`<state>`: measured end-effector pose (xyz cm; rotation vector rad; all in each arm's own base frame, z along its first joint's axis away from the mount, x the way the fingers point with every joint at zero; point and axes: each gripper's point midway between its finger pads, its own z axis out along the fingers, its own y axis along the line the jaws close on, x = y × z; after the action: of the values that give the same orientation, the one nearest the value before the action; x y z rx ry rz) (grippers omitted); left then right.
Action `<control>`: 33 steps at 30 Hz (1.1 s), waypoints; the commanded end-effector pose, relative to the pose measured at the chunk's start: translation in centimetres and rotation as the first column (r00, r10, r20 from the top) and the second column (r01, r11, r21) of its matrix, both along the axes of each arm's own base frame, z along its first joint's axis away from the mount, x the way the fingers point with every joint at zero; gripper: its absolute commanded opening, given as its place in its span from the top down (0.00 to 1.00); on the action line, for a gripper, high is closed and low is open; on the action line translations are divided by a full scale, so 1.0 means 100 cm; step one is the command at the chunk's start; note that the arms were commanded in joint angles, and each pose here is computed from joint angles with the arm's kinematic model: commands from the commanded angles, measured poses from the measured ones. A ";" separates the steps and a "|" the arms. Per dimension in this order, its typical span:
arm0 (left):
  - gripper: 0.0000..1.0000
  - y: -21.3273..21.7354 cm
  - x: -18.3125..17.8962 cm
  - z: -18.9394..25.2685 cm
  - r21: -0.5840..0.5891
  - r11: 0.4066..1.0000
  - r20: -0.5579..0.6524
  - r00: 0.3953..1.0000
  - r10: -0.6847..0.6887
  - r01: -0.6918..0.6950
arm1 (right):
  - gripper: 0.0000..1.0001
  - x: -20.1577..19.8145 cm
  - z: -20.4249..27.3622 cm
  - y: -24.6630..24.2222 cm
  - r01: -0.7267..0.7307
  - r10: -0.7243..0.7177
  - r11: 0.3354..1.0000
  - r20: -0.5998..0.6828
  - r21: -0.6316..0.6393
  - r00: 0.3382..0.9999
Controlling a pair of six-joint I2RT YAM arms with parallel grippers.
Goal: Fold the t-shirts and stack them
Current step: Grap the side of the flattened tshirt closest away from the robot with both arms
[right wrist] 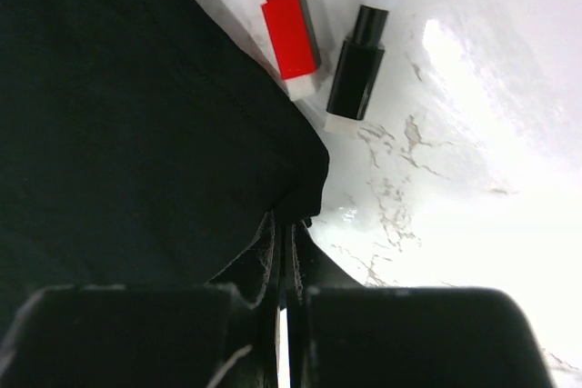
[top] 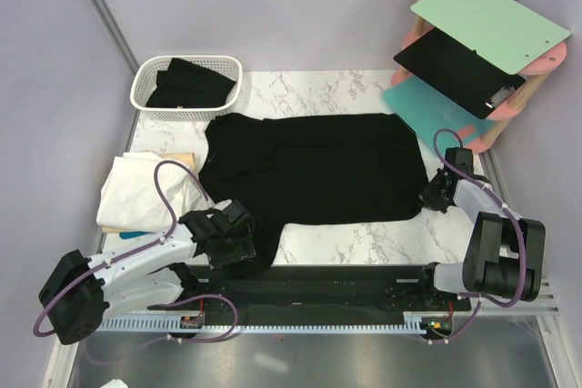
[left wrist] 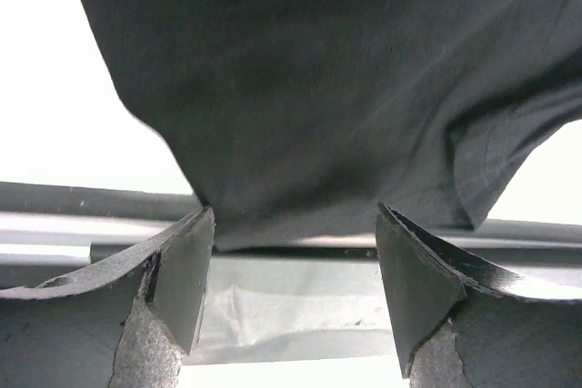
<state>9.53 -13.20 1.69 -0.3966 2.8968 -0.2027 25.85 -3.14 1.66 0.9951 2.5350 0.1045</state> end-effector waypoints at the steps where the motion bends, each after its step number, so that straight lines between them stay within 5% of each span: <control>1: 0.22 -0.005 0.004 0.020 -0.014 0.998 0.049 0.996 0.068 -0.068 | 1.00 -0.002 -0.013 0.007 -0.009 0.009 0.999 -0.008 0.040 1.000; 19: 0.28 -0.003 -0.023 -0.009 0.259 0.966 -0.059 0.998 0.023 -0.007 | 1.00 0.006 -0.024 0.012 -0.029 0.028 0.994 0.008 0.107 1.000; 26: 0.49 0.001 -0.014 -0.014 0.269 0.962 0.003 0.999 0.054 -0.053 | 1.00 0.005 -0.027 0.013 -0.031 0.030 0.992 0.012 0.125 0.999; 33: 0.93 0.009 0.001 -0.012 0.304 0.945 0.093 0.991 0.092 -0.116 | 1.00 0.002 -0.029 0.018 -0.045 0.042 0.988 0.019 0.146 0.999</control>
<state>7.84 -12.73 0.18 -0.3820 2.8818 0.2184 29.41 -1.79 1.66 0.9518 2.4405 0.3555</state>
